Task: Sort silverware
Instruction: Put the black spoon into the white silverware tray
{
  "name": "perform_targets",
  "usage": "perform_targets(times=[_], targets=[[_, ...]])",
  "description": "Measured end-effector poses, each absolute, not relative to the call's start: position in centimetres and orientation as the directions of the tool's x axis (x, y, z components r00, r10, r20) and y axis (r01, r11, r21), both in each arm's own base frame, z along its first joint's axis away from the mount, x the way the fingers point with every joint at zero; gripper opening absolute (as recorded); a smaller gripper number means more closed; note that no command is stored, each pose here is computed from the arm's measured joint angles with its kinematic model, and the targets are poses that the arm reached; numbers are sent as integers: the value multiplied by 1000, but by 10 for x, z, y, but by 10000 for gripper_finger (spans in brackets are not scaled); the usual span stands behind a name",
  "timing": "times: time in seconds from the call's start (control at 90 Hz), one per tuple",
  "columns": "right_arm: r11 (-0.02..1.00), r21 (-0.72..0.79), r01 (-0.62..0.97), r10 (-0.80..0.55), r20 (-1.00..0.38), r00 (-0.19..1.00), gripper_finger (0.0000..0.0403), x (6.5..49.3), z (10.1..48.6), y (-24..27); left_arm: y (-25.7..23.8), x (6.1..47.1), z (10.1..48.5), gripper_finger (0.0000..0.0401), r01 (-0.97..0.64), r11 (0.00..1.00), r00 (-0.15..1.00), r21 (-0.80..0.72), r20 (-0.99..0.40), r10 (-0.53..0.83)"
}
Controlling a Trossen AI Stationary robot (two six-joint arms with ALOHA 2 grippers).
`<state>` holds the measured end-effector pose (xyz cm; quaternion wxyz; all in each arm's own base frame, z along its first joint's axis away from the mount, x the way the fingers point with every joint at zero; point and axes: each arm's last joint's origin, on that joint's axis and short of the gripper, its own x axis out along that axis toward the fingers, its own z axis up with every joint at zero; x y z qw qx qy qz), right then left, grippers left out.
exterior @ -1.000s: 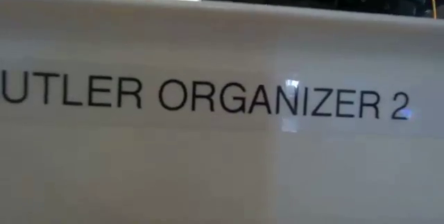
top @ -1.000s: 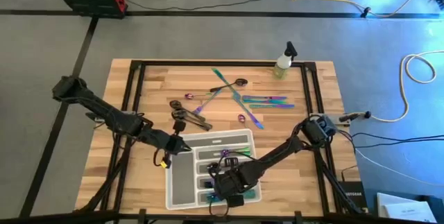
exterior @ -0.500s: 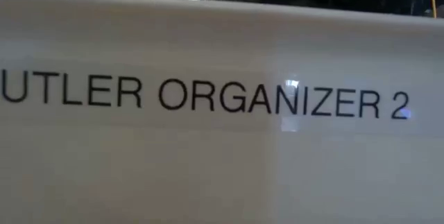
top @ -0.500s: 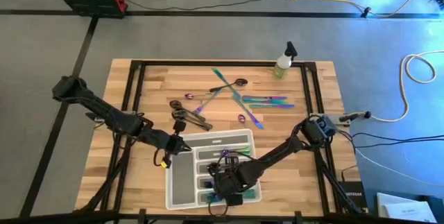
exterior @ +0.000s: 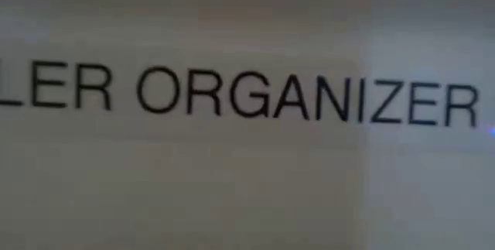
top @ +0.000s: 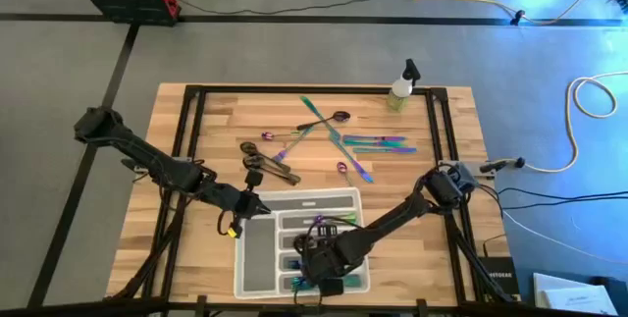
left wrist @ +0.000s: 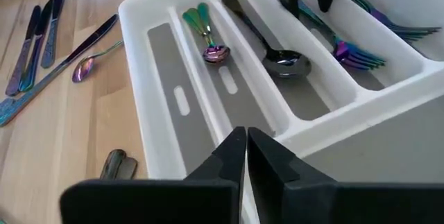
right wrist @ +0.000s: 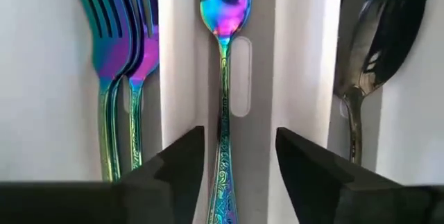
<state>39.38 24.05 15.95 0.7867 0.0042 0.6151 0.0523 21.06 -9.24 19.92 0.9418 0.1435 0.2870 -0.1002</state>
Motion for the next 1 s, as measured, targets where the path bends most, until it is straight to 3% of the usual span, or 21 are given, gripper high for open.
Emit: perform_targets(times=[0.333,0.544,0.767,0.867,1.0], targets=[[996,39,-80,56,-974,220,172,391,162,238,-92,211,199,0,271,939,815,213,-570,-106],[996,-6,-84,19,-955,297,171,397,181,239,-92,210,199,0,274,937,813,217,-573,-105],[994,-45,-105,-11,-952,305,171,398,195,238,-92,209,197,0,275,937,801,216,-591,-99],[984,-121,-130,-73,-943,326,170,395,200,239,-91,209,197,0,265,935,806,238,-587,-79],[945,-307,-113,-241,-886,396,170,384,217,239,-87,210,198,0,146,937,829,318,-557,60]])
